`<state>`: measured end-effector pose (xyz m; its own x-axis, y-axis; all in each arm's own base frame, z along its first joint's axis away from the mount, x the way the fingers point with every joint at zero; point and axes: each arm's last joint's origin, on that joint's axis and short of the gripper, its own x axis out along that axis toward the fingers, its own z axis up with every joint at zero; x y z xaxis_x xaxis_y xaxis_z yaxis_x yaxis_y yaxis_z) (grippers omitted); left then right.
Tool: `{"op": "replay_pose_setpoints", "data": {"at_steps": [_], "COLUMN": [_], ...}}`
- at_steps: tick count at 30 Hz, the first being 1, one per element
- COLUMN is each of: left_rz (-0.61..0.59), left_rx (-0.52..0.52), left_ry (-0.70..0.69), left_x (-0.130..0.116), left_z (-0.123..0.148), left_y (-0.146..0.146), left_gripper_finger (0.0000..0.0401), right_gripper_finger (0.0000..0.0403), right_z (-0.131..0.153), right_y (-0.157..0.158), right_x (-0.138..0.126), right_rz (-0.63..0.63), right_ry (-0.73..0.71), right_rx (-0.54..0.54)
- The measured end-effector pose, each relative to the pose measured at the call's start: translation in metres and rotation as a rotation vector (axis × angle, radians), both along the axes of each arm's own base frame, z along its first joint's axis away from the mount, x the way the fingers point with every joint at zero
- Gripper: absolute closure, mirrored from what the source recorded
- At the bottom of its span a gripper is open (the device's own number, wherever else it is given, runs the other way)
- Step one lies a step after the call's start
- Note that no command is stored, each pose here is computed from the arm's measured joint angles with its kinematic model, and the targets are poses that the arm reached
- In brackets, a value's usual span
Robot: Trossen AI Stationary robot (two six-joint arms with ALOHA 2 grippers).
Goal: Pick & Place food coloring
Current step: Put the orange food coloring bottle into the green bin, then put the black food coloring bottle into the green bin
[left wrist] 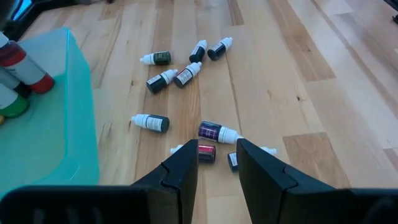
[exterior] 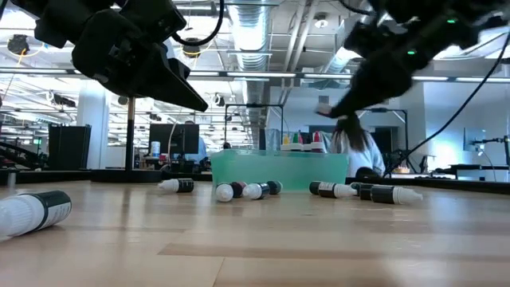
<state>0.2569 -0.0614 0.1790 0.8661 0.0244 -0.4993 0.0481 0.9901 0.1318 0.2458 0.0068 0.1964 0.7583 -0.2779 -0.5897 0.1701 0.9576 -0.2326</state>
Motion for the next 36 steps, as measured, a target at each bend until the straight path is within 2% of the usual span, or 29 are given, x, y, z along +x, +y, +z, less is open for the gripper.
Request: {"op": "replay_pose_setpoints", "data": {"at_steps": [6, 12, 19, 24, 30, 36], "left_rz": [0.015, 0.043, 0.108, 0.119, 0.129, 0.099], "left_rx": [0.022, 0.053, 0.089, 0.1, 0.097, 0.061], "left_ry": [0.029, 0.078, 0.143, 0.149, 0.174, 0.208], "left_x": [-0.002, -0.004, -0.009, -0.01, -0.011, -0.013], "left_z": [-0.003, -0.007, -0.012, -0.013, -0.015, -0.017], "left_y": [0.001, 0.003, 0.006, 0.006, 0.007, 0.006], "left_gripper_finger": [0.0296, 0.0296, 0.0296, 0.0296, 0.0296, 0.0296], "right_gripper_finger": [0.0335, 0.0335, 0.0316, 0.03, 0.0295, 0.0294], "right_z": [0.008, 0.006, -0.001, -0.008, -0.008, 0.016], "right_y": [-0.023, -0.043, -0.068, -0.078, -0.078, -0.065], "right_x": [0.05, 0.098, 0.128, 0.14, 0.143, 0.129], "right_rz": [0.037, 0.02, -0.049, -0.079, -0.075, -0.049], "right_ry": [-0.009, 0.024, 0.073, 0.086, 0.086, 0.106], "right_rx": [-0.059, -0.089, -0.064, -0.035, -0.025, -0.021]}}
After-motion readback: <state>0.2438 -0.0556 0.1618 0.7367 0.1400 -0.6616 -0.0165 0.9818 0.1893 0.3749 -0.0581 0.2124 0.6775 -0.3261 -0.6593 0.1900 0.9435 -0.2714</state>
